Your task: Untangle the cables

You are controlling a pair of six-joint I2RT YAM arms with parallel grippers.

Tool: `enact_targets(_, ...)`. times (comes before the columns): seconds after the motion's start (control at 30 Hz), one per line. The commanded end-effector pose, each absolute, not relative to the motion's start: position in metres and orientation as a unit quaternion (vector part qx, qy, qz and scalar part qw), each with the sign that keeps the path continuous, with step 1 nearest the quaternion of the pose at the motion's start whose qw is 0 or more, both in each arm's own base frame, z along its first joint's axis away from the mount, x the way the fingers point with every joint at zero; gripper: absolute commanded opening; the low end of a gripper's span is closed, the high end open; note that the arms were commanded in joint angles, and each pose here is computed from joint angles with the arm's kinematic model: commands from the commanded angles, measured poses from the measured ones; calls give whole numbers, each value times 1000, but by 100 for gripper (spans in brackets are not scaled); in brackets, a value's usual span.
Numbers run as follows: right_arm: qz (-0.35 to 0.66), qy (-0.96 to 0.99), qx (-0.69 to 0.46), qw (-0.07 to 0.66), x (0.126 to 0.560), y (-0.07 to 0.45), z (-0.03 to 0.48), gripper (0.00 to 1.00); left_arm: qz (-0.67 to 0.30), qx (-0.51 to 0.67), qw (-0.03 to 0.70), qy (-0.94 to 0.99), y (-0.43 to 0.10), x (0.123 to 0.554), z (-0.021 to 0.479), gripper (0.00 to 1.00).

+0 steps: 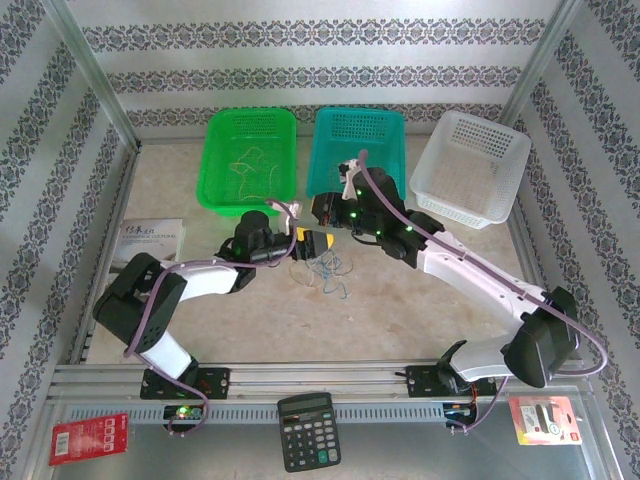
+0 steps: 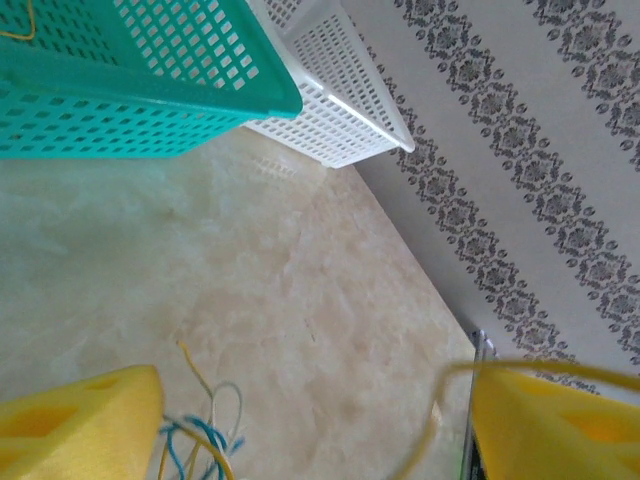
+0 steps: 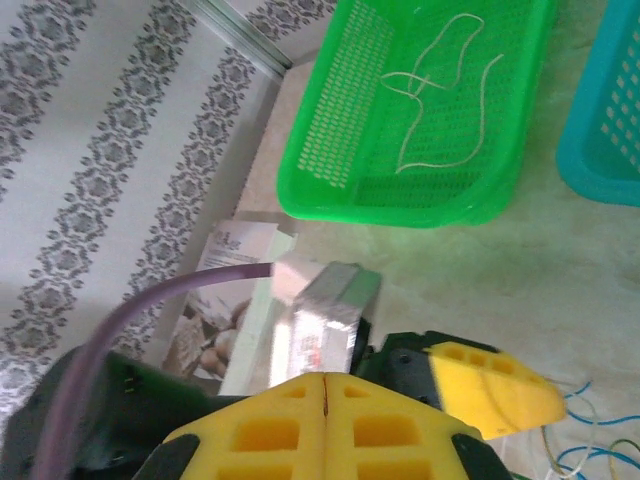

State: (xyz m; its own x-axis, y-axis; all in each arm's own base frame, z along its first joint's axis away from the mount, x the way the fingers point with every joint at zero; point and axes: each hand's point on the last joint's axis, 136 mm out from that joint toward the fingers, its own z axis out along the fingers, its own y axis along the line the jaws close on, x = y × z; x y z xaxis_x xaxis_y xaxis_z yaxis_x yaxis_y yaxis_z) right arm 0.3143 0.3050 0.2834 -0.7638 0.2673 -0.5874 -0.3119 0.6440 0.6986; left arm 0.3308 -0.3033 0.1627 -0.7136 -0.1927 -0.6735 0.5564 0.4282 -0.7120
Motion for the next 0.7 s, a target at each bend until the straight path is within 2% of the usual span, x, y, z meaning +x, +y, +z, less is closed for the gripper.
enact_targets(0.0, 466, 808, -8, 361, 308, 304, 317, 0, -547, 139, 391, 727, -319, 338, 189, 70)
enact_targets(0.13, 492, 786, -6, 374, 303, 302, 344, 0, -565, 134, 387, 716, -324, 341, 190, 43)
enact_targets(0.23, 506, 770, -8, 389, 302, 299, 368, 0, -574, 132, 382, 712, -325, 340, 190, 27)
enact_targets(0.33, 518, 753, -11, 405, 300, 296, 392, 0, -574, 129, 380, 713, -323, 337, 187, 24)
enact_targets(0.67, 555, 700, -23, 448, 303, 285, 468, 0, -576, 121, 373, 717, -318, 329, 181, 24)
